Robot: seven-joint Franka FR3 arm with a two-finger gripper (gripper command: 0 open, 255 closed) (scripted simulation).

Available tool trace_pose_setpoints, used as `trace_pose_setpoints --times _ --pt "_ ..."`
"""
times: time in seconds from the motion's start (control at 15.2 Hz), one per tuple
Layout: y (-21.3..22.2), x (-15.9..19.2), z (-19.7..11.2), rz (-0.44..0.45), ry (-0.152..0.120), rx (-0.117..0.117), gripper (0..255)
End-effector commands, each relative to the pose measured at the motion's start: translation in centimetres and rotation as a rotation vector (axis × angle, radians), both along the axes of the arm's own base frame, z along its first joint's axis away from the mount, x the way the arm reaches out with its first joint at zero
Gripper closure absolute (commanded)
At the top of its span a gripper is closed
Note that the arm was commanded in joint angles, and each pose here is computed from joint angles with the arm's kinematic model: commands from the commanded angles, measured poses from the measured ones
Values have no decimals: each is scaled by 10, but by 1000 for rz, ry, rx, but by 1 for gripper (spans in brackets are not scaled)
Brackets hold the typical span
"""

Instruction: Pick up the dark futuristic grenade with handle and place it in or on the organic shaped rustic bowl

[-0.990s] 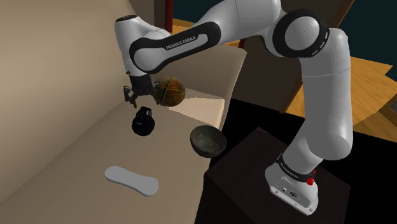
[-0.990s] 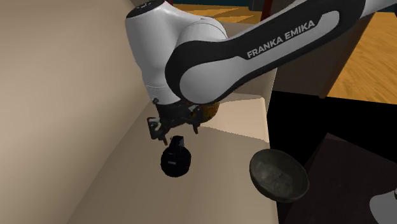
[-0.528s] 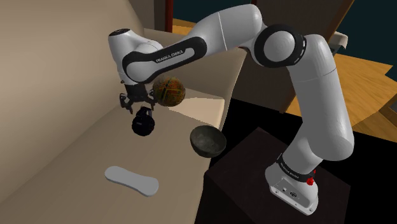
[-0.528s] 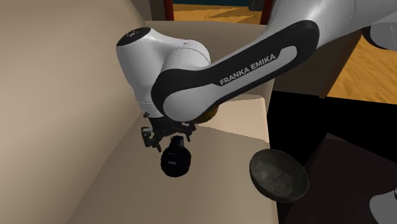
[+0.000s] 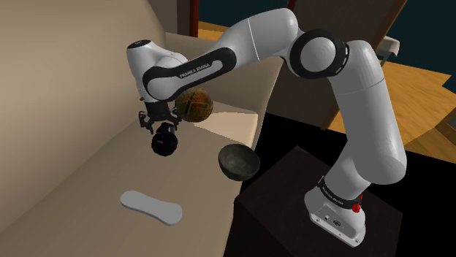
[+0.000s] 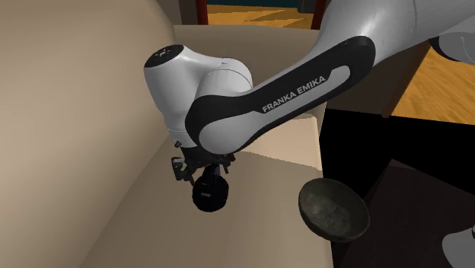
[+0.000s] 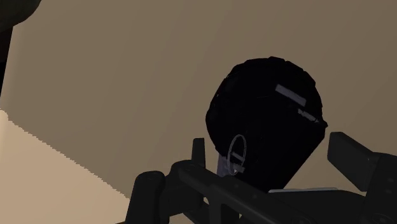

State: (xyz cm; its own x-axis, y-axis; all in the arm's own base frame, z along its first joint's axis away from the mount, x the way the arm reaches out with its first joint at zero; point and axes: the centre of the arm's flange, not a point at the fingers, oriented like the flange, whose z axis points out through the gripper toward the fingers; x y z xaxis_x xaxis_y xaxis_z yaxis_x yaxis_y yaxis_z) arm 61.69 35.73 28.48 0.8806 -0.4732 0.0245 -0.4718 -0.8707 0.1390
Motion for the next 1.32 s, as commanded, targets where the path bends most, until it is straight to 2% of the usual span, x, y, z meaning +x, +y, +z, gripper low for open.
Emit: trace_pose_setpoints --times 0.0,0.07,0.13,0.73,1.25 --pt "0 0 0 0 0 0 0" --pt "0 0 0 0 0 0 0" --pt "0 0 0 0 0 0 255" --pt "0 0 0 0 0 0 255" --pt "0 0 42 0 0 0 255"
